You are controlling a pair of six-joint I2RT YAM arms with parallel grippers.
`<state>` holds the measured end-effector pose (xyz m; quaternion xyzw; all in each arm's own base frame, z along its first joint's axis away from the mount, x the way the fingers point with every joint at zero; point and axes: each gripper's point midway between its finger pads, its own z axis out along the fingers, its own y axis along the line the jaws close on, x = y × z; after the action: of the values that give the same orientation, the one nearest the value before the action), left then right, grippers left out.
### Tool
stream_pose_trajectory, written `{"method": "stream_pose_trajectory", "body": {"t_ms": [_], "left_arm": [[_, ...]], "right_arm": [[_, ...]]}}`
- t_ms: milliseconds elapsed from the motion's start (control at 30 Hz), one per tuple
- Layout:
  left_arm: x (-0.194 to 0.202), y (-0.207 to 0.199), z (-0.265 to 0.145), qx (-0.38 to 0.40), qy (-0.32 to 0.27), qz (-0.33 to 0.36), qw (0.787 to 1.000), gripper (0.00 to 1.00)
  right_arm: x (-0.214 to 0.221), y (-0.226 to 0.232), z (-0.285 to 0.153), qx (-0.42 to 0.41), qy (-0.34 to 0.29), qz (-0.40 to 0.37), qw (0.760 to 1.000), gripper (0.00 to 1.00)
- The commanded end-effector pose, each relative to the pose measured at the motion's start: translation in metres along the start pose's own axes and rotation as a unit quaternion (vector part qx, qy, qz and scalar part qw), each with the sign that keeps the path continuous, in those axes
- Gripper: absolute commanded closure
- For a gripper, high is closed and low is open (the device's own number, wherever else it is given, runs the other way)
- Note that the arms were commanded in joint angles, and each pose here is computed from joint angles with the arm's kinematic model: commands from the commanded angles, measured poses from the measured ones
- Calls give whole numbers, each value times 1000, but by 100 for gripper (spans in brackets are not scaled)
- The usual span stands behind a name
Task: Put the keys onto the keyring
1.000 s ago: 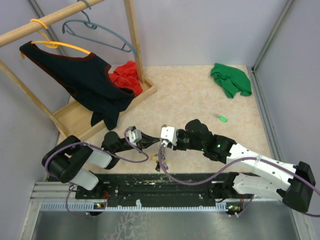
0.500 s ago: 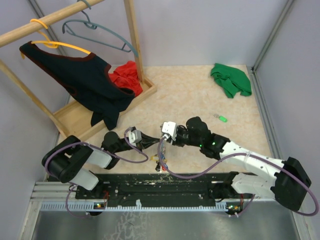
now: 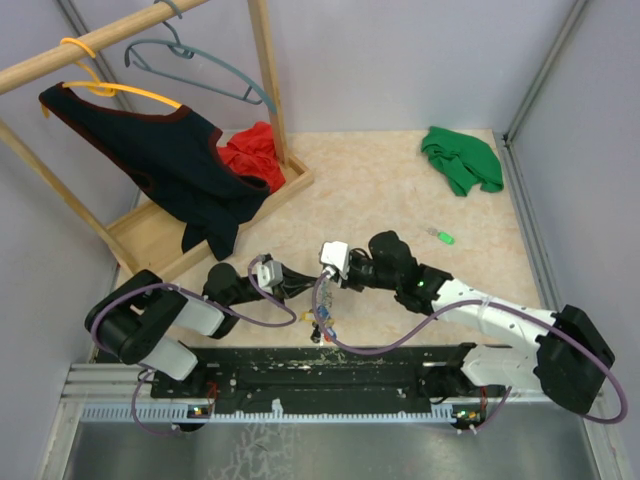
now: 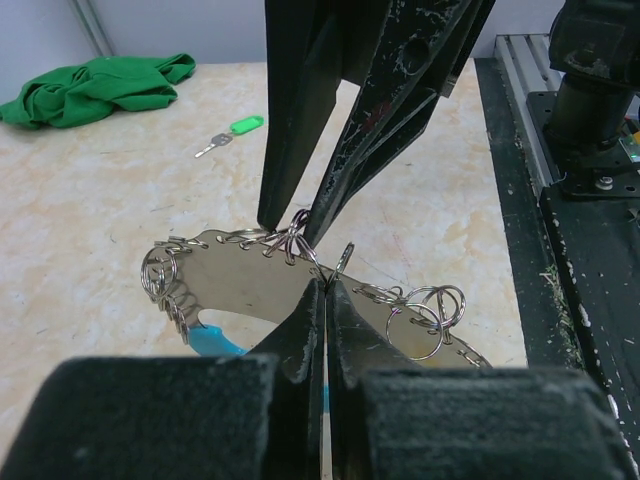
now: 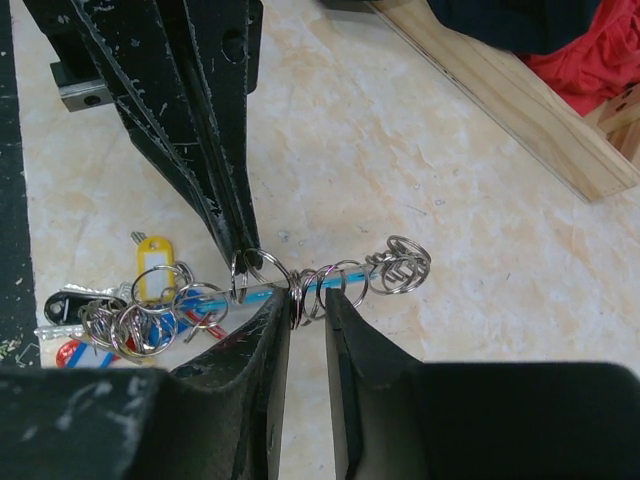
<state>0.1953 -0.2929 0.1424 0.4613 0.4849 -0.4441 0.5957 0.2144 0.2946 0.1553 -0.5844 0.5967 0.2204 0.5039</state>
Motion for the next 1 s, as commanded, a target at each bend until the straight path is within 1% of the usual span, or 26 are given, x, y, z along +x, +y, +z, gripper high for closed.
{"method": "stream_pose_trajectory", "body": {"t_ms": [0,33,67,167,233,300,433,600,733,867,967], "left_arm": [[-15,-1,1,7,-27,25,999,99],[-15,-2,0,6,-26,25,999,97],[-15,-2,0,5,-27,26,999,95],[-16,-2,-3,2,-25,28,999,88],[-16,-4,-5,0,-24,31,999,79],[-16,-5,-8,-5,-22,32,999,74],[-16,-2,-16,-30,-20,35,999,66],[-13,8,-16,-57,0,15,998,63],[-20,18,-14,-86,-10,-10,996,63],[-24,11,-9,-68,-15,-67,995,64],[-27,4,-7,-59,-22,-93,994,64]], "right_arm": [[-15,-5,1,-1,-29,-9,1000,86],[-15,-5,1,-1,-29,-9,1000,95],[-16,-5,1,-2,-30,-9,999,100],[-20,-6,-2,0,-36,-11,999,100],[-22,-6,-3,2,-39,-11,999,100],[-23,-7,-3,4,-41,-11,999,100],[-25,-7,-4,3,-45,-11,999,100],[-26,-5,-4,1,-49,-10,999,100],[-27,-6,-4,3,-52,-9,999,100],[-30,-7,-4,5,-56,-8,998,100],[-30,-7,-5,6,-57,-7,998,100]]}}
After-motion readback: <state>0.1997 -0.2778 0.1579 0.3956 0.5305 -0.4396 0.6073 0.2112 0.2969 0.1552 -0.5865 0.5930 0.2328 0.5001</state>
